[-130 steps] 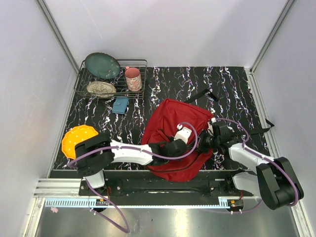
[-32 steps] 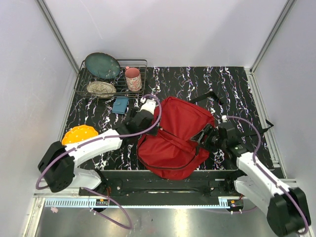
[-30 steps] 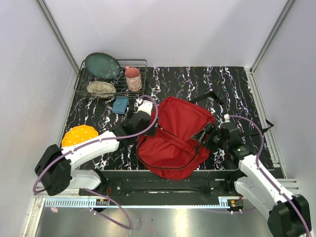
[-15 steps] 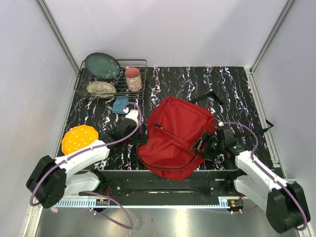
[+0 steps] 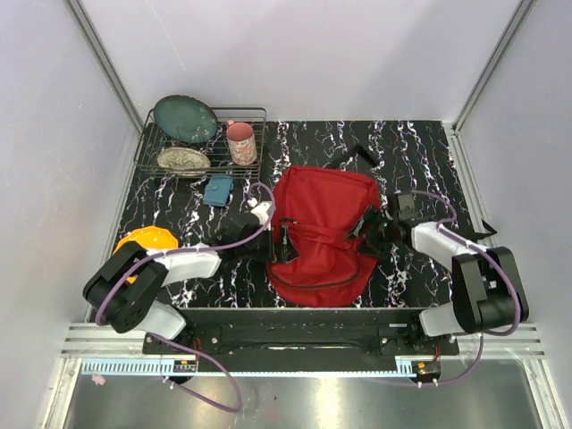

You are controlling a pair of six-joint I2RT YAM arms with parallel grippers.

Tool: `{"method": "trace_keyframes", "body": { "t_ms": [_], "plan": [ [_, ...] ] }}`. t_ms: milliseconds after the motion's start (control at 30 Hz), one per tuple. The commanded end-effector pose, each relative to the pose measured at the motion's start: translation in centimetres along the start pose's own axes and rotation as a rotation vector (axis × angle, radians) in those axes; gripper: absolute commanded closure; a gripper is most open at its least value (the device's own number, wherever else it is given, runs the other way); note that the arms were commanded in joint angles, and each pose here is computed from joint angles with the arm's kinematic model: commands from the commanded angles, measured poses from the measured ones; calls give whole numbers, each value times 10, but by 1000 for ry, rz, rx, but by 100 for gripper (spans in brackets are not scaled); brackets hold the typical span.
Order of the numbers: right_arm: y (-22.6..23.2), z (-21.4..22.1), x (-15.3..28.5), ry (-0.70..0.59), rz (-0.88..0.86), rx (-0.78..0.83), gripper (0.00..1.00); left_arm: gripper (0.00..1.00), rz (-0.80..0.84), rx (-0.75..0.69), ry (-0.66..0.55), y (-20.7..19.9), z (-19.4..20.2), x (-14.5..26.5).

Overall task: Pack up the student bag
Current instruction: Adjust the student bag at the center of the board.

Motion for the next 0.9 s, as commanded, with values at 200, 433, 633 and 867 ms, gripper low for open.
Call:
{"method": "trace_keyframes", "body": {
  "t_ms": [200,433,633,867],
  "plan": [
    [29,-71,38,-247,-51,179,22,1,-67,-66,-164,-31,-42,30],
    [30,-49,90,-415,-47,217,22,1,-344,-103,-441,1,-82,102],
    [36,-22,98,-400,-184,167,23,1,-378,-44,-526,26,-130,130],
    [34,-12,103,-383,-192,173,23,1,-424,53,-417,77,-170,106]
  ]
}}
Point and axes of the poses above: each gripper's point midway between its finger pads, its own x axis back along the fingers, its own y axis along the line the jaws close on, z = x × y, the point moved 5 cm from there along x, back along the fingers, and after that the axes turned 11 degrees about x, right-handed, at the moved point
